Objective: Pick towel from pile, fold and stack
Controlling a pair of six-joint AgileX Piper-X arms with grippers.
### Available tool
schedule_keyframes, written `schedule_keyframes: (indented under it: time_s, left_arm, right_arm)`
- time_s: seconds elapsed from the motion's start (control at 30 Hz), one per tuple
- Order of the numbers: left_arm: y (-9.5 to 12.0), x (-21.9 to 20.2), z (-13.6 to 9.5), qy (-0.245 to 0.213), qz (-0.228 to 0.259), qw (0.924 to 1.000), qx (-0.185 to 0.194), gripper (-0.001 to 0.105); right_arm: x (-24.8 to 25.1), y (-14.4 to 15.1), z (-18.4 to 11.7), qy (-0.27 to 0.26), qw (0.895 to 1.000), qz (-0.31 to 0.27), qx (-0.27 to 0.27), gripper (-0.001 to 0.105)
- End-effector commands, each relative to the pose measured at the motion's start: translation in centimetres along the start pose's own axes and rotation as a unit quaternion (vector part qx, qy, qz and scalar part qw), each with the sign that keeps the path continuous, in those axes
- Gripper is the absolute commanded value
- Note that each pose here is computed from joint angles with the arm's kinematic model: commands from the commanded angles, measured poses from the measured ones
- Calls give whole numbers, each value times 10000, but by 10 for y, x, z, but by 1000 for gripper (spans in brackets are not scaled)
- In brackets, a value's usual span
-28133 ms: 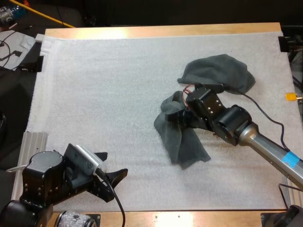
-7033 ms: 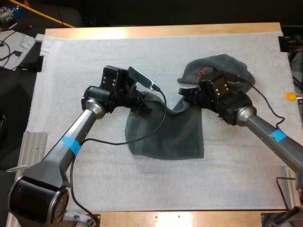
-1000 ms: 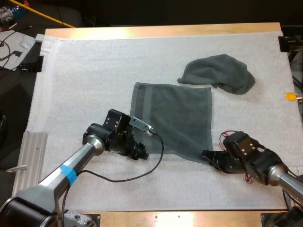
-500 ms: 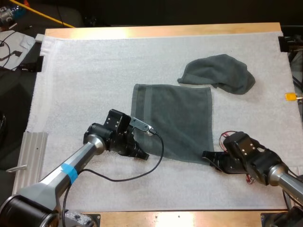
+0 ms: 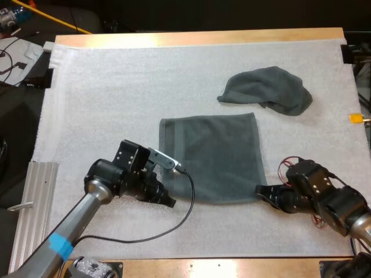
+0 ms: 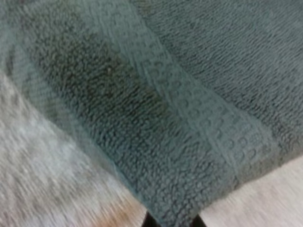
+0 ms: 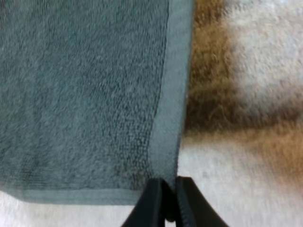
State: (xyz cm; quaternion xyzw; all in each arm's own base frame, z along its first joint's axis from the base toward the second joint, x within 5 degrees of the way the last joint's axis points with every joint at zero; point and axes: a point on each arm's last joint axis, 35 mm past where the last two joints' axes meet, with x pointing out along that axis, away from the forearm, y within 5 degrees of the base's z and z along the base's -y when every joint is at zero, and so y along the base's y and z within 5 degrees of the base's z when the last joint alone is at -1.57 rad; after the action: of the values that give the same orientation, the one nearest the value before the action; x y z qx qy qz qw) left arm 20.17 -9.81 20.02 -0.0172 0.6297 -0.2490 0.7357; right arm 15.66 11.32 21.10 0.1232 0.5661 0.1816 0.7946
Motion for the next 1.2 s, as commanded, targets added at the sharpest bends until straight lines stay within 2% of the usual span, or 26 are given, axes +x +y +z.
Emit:
schedule_keyframes:
  time_s: [0.0, 0.07, 0.1, 0.3, 0.47, 0.57, 0.67, 0.8, 0.83, 0.9, 1.17]
  left_arm:
    - [-9, -15, -12, 104, -140, 9998, 53, 0]
    - [-14, -22, -18, 137, -185, 9997, 113, 0]
    - [-12, -15, -13, 144, -85, 9998, 93, 0]
    - [-35, -25, -31, 393, -173, 9979, 480, 0]
    - [-34, -23, -25, 194, -293, 9984, 434, 0]
    - [-26, -18, -14, 31, -444, 9988, 201, 0]
    - [-10, -9, -1, -57, -701, 9972, -240, 0]
    - [16, 5, 15, -153, -1106, 9902, -839, 0]
    - [27, 12, 20, -185, -1237, 9863, -1076, 0]
    - [22, 8, 16, -170, -1089, 9891, -979, 0]
    - [58, 11, 38, -728, -1547, 9677, -1853, 0]
  right_arm:
    - [-15, 0, -6, 102, 9999, 50, -73, 0]
    - [-22, 1, -11, 149, 9998, 90, -88, 0]
    - [-18, 0, -9, 102, 9999, 57, -89, 0]
    - [-36, 5, -22, 159, 9992, 203, -302, 0]
    - [-35, 11, -19, -46, 9992, 373, -103, 0]
    - [-28, 14, -11, -250, 9985, 463, 175, 0]
    - [-15, 17, 0, -426, 9964, 515, 527, 0]
    - [9, 19, 17, -604, 9908, 577, 1069, 0]
    - [20, 17, 25, -669, 9868, 598, 1348, 0]
    - [13, 18, 20, -545, 9905, 568, 1127, 0]
    - [35, 0, 52, -1043, 9722, 725, 1967, 0]
